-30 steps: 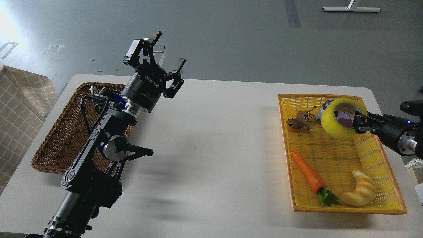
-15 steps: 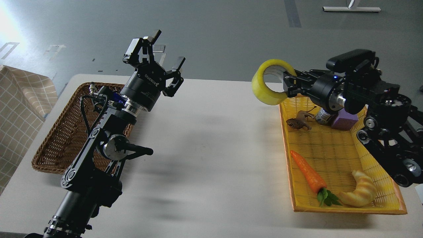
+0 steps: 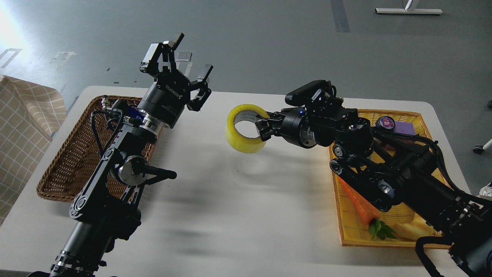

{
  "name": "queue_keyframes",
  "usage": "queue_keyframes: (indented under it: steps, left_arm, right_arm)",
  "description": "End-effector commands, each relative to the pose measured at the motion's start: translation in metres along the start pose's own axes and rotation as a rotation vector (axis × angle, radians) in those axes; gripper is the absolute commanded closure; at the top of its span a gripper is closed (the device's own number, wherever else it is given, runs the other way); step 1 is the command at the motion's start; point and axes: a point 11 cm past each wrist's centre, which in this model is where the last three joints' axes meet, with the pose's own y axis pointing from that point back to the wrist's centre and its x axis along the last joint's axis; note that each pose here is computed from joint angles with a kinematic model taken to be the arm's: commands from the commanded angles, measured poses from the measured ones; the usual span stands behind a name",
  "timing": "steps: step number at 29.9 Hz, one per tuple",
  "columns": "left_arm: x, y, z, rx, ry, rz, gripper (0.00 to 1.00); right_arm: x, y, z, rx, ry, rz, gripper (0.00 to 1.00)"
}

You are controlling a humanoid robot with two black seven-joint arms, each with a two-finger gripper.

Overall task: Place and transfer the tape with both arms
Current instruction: 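Lift the tape roll and carry it toward the table center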

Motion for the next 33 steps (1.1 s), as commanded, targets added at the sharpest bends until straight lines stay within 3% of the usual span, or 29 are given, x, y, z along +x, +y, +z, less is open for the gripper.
queue_keyframes:
  steps: [1, 28, 29, 32, 33]
  left_arm:
    - [0.002, 0.001, 0.001, -0.004, 0.0, 0.006, 0.02]
    - [0.006, 0.001, 0.007, -0.01, -0.014, 0.008, 0.02]
    - [0.006, 0.001, 0.007, -0.01, -0.014, 0.008, 0.02]
    - [0.006, 0.001, 0.008, -0.011, -0.016, 0.009, 0.02]
    - [0.007, 0.002, 0.007, -0.01, -0.015, 0.01, 0.02]
  right_arm:
    - [-0.01, -0.011, -0.009, 0.01, -0.025, -0.028, 0.9]
    - [-0.057, -0.017, -0.001, -0.03, -0.05, -0.13, 0.91]
    - [-0.058, -0.017, -0.001, -0.03, -0.05, -0.132, 0.9]
    - [-0.061, -0.017, -0.001, -0.03, -0.054, -0.136, 0.6]
    - [-0.061, -0.017, -0.002, -0.026, -0.056, -0.136, 0.58]
